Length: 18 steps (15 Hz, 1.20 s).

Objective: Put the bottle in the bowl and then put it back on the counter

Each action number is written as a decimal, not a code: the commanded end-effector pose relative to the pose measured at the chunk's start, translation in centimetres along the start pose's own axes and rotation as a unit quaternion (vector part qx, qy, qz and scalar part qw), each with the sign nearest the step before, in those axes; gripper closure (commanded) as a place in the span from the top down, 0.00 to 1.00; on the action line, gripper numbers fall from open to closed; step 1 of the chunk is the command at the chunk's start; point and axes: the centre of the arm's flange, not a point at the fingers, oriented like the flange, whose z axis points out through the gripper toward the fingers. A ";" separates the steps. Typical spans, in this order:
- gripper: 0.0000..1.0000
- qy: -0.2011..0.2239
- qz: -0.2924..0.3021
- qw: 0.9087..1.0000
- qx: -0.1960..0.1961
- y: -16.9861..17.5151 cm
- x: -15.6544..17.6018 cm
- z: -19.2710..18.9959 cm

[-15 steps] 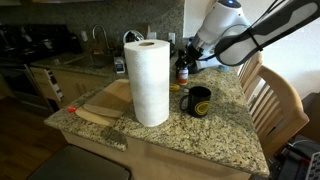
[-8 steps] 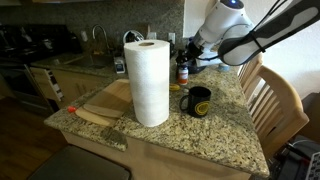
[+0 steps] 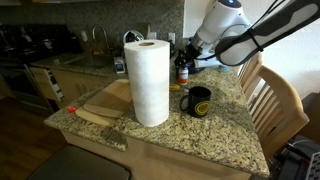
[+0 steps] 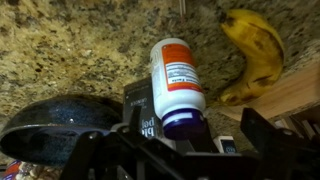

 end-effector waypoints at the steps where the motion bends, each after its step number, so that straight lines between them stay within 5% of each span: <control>1: 1.00 0.000 0.000 1.000 0.000 0.0 0.0 0.0; 6: 1.00 0.030 -0.009 0.999 -0.016 0.2 0.3 0.0; 7: 0.75 0.040 -0.013 0.999 -0.022 0.3 0.5 -0.1; 16: 0.19 0.032 -0.013 0.999 -0.020 0.5 0.6 -0.2; 18: 0.17 0.031 -0.013 0.999 -0.021 0.3 0.6 -0.2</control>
